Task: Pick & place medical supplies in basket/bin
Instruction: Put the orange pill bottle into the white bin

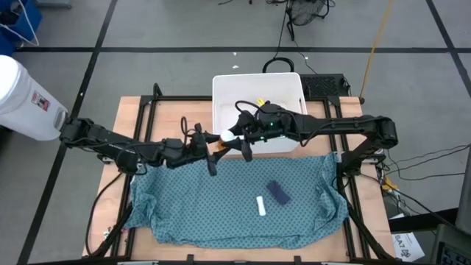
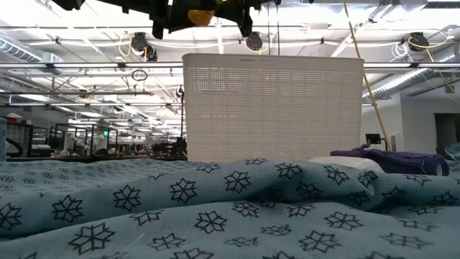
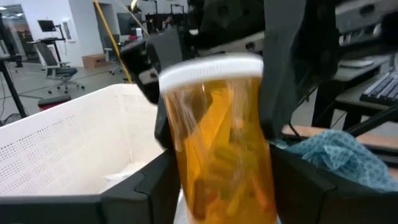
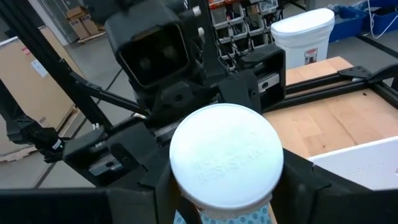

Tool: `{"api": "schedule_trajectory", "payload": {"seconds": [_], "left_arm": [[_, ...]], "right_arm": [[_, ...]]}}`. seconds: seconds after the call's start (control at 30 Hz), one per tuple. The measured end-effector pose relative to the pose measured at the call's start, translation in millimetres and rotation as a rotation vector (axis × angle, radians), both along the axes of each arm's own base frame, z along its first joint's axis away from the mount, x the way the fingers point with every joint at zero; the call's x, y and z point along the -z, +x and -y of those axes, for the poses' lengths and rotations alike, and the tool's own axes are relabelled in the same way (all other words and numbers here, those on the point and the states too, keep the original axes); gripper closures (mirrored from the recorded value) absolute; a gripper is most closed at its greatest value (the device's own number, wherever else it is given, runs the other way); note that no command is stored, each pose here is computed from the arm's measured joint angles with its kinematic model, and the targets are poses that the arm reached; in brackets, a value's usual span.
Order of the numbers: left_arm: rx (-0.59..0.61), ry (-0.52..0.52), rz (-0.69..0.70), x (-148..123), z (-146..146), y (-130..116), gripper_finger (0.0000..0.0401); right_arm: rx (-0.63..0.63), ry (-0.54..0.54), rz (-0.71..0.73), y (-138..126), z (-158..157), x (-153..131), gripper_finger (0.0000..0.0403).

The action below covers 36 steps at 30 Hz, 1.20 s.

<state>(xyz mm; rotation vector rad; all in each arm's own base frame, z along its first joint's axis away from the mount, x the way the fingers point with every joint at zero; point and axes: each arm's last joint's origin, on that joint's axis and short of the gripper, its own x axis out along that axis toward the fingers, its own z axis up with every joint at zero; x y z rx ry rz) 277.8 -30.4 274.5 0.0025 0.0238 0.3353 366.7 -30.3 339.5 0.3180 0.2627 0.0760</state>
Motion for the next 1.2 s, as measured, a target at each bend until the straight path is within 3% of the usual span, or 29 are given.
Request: {"api": "schedule_trajectory", "payload": {"seconds": [0.17,0.43,0.6,0.73,1.2], "left_arm": [[-0.009,-0.019,-0.009,2,0,0,0.0115],[-0.12,-0.057,-0.074,11,1,-3,0.0007],[-0.104,-0.037,-0.134,16,7,-4,0.0017],[-0.077,-0.078,-0.152,19,15,-6,0.0018],[0.144,-0.197,-0.264,32,55,-19,0.0015]], "right_arm": [[-0.001,-0.001,0.004,-1,0,-1,0.0221],[0.029,-0.006,0.009,-3,11,-3,0.0221],[0.063,-0.013,0.018,-8,23,-7,0.0224],[0.101,-0.016,0.023,-12,36,-10,0.0222],[0.242,-0.07,-0.097,-34,101,2,0.0224]]}}
